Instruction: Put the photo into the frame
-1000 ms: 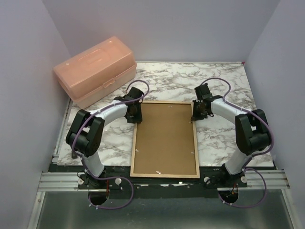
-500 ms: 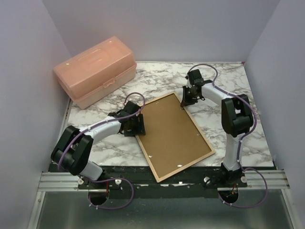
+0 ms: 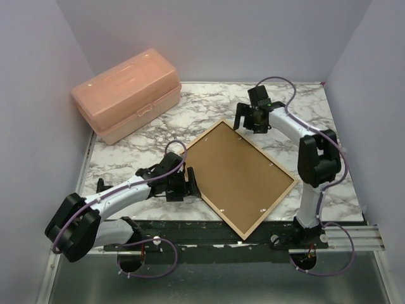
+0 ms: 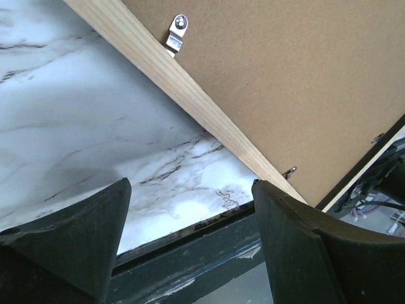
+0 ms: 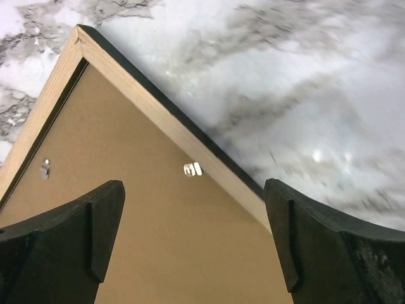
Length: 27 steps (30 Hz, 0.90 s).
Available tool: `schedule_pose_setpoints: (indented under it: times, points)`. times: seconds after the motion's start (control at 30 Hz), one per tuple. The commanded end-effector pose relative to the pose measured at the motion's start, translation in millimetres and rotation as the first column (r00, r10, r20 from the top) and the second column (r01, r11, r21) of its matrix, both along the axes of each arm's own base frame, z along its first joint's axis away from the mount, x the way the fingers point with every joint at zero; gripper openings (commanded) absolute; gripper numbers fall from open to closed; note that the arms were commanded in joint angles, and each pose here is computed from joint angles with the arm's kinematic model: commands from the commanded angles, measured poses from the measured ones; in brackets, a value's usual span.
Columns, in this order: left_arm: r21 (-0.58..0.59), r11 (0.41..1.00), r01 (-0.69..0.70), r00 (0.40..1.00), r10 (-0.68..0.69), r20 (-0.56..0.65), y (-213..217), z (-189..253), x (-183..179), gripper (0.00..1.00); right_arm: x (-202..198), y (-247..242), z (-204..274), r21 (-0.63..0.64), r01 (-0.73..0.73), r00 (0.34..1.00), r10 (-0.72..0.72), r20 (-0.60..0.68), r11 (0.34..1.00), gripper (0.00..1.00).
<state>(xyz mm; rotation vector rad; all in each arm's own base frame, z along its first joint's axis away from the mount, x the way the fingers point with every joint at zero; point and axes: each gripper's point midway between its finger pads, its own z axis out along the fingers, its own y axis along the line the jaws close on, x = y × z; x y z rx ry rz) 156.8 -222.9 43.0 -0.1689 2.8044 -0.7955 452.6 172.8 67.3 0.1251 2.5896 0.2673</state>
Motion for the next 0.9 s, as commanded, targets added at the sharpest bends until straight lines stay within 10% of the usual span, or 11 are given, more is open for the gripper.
schedule_pose_setpoints:
  times: [0.0, 0.4, 0.67, 0.87]
  points:
    - [0.041, 0.997, -0.066, 0.994, 0.063, 0.085, 18, 17, 6, 0.82, -26, -29, 63, -0.007, 0.151, 0.983, -0.149, 0.105, 0.989, 0.99]
    - [0.027, 0.993, -0.115, 0.927, 0.097, 0.363, 32, 96, 45, 0.84, -179, -76, 54, 0.076, 0.391, 0.92, -0.389, -0.044, 0.917, 0.95]
    - [0.014, 0.996, -0.085, 0.923, 0.073, 0.378, 18, 116, 61, 0.84, -245, -121, 18, -0.107, 0.619, 0.765, -0.628, -0.14, 0.778, 0.95]
    - [-0.016, 0.998, -0.062, 0.933, 0.063, 0.355, 8, 118, 63, 0.84, -277, -110, -23, -0.165, 0.59, 0.73, -0.609, -0.309, 0.791, 0.95]
